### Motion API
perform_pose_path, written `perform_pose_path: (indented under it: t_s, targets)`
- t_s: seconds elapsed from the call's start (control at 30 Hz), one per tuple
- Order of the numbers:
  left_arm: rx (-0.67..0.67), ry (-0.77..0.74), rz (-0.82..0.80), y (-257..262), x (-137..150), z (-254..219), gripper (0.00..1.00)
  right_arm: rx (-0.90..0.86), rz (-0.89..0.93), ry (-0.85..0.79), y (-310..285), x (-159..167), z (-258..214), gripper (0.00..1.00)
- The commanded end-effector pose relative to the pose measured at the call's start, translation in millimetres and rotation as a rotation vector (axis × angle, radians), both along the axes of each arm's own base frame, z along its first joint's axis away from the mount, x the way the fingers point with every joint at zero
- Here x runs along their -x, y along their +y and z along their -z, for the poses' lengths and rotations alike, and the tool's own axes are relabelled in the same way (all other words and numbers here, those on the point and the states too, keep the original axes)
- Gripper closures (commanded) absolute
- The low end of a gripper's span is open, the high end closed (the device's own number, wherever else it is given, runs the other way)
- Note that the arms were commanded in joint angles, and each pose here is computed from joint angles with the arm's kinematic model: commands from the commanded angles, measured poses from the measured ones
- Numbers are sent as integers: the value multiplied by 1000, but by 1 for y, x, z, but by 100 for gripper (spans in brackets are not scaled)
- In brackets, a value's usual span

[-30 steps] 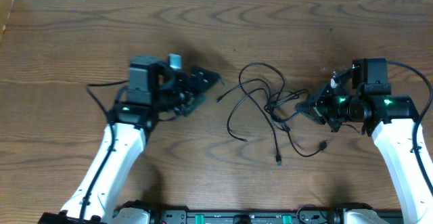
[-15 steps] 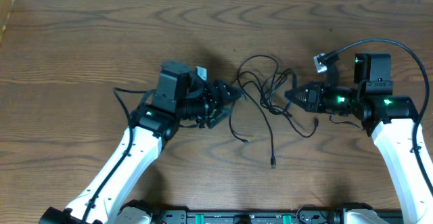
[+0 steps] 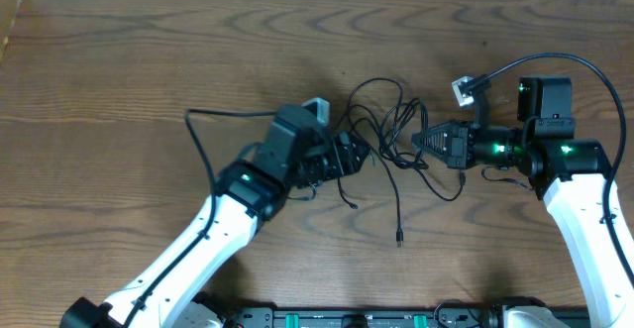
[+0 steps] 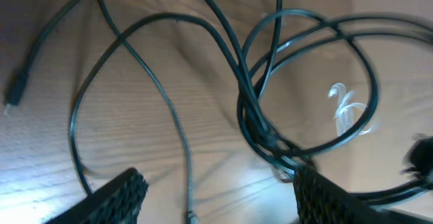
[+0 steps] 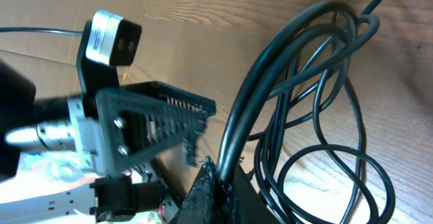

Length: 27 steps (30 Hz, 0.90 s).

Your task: Untangle cables

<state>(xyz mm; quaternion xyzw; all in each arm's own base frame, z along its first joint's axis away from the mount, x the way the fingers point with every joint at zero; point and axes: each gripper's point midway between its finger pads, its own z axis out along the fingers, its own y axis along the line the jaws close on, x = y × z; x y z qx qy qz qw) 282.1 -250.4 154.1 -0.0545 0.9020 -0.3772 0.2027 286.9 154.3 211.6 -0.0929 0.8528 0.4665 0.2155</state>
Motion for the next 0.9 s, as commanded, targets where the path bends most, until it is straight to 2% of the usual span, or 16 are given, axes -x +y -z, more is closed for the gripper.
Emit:
perform_pose_path:
  t_s: [0.0,0.13,0.37,0.6,0.8,0.83,0.87]
  targets:
    - [-162,-161,-15,5,-11,1,30,-42,-8,38,6,4,-5,98]
    - [-202,-216,-14,-5,-7,-1,30,-48,2,55,6,4,-5,98]
    - [-183,-324,36,-28,-3,-17,29,-54,12,77,6,5,-5,97]
    - [-222,-317,21,-28,-6,-5,28,-60,23,100,6,5,-4,96]
    - [-198,-331,46,-47,-9,3,29,-76,45,144,6,6,-5,97]
    - [-190,-339,52,-52,-10,4,30,-80,50,155,6,6,-5,98]
    - [-184,-346,54,-56,-11,5,36,-82,54,161,6,6,-5,98]
